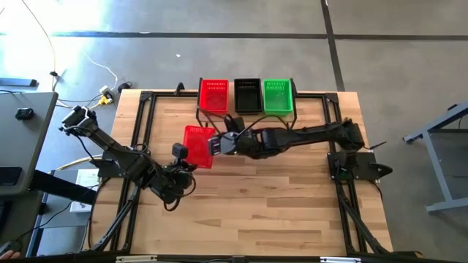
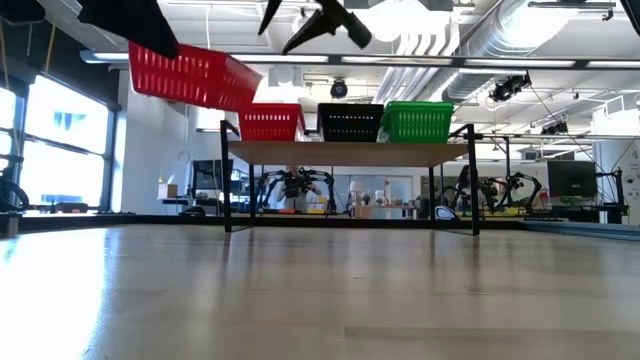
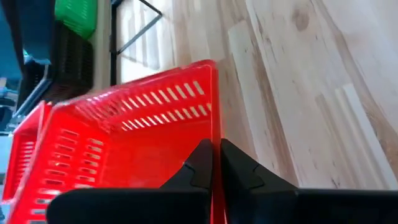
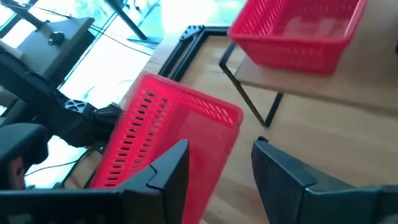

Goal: Stack baskets on shelf by color
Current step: Stack the red bin on the stacked red bins on the shelf

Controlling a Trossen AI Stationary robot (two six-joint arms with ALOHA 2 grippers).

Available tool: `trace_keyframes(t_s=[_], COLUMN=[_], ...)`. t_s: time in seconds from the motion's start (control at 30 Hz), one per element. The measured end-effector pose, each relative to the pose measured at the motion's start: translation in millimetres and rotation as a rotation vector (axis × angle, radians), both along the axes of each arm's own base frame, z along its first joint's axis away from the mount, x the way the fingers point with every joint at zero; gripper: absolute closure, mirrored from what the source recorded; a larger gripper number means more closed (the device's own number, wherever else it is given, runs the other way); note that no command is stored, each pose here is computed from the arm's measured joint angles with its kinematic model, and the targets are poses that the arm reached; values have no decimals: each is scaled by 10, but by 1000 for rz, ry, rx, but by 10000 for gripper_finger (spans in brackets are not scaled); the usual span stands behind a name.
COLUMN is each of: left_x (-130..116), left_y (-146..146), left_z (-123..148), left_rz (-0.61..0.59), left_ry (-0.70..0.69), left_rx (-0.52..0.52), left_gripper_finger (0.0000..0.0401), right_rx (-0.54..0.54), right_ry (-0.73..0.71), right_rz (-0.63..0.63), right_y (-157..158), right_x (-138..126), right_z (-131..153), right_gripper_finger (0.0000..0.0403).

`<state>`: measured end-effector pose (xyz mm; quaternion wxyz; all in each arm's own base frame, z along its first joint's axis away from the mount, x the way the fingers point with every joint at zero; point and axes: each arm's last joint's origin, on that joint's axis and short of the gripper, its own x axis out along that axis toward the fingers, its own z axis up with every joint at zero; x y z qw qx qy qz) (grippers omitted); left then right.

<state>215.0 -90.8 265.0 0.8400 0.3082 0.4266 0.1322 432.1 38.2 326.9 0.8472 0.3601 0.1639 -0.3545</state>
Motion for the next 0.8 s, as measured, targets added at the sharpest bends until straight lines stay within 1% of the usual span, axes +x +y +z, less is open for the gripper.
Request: trace_keyframes(t_s=[0.17,0.4,0.53,0.67,0.8], left_x=[-58,-94,-89,-64,-20], left_y=[49,207,356,551,769], left_z=[124,402,537,660,771], left_rz=[13,55,73,91,80], left_ry=[-56,-164,-232,-279,-334], left_rx=[-14,9,21,61,50], left_gripper_finger=[400,400,400,400,400], right_rx=[-54,-167,-244,-328,-399], right_ry=[-3,-6,3,28,42], right_rz=[53,120,149,161,157], right_y=[-13,-53,-114,-193,-306], right_x=[-119,-325,-437,-530,-629], right_z=[203,518,675,794,919], right_gripper_finger=[246,247,247,247,247])
